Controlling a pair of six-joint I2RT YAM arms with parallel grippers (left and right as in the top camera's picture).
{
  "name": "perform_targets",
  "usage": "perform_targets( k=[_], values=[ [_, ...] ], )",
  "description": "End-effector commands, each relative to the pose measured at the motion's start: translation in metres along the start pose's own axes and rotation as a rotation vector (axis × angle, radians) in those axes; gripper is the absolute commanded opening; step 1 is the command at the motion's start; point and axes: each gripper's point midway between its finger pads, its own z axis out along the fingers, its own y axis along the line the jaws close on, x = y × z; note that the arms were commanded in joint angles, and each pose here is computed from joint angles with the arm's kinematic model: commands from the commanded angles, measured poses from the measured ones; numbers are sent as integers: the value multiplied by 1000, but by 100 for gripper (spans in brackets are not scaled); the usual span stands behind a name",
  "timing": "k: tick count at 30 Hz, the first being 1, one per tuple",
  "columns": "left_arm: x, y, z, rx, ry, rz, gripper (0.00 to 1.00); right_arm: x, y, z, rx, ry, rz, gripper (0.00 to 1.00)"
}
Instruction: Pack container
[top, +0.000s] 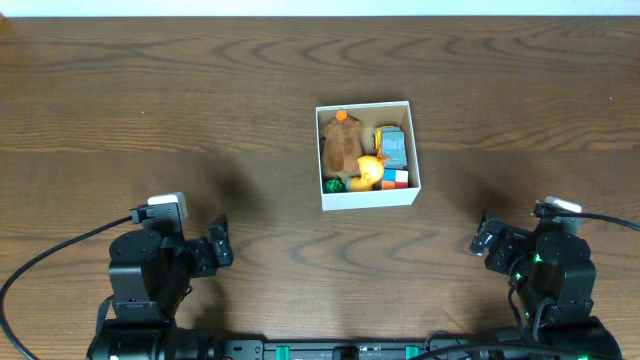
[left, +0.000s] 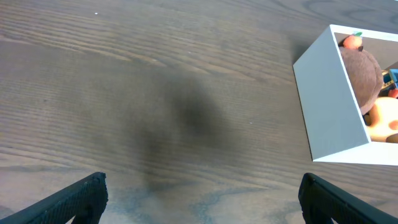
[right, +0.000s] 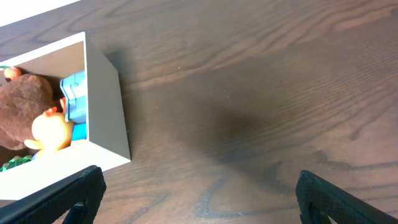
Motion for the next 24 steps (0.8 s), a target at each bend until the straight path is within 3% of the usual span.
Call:
perform_targets(
  k=[1, 12, 16, 24],
  values=[
    [1, 0, 1, 3, 6, -7, 98, 3, 0, 1, -4, 8, 13, 99],
    [1, 0, 1, 3, 6, -7, 98, -3, 4, 2, -19, -24, -70, 99],
    [1, 0, 1, 3, 6, -7, 98, -11, 19, 3, -110, -113, -263, 99],
    [1, 0, 1, 3, 6, -7, 98, -9, 34, 10, -236, -373, -323, 99]
  ],
)
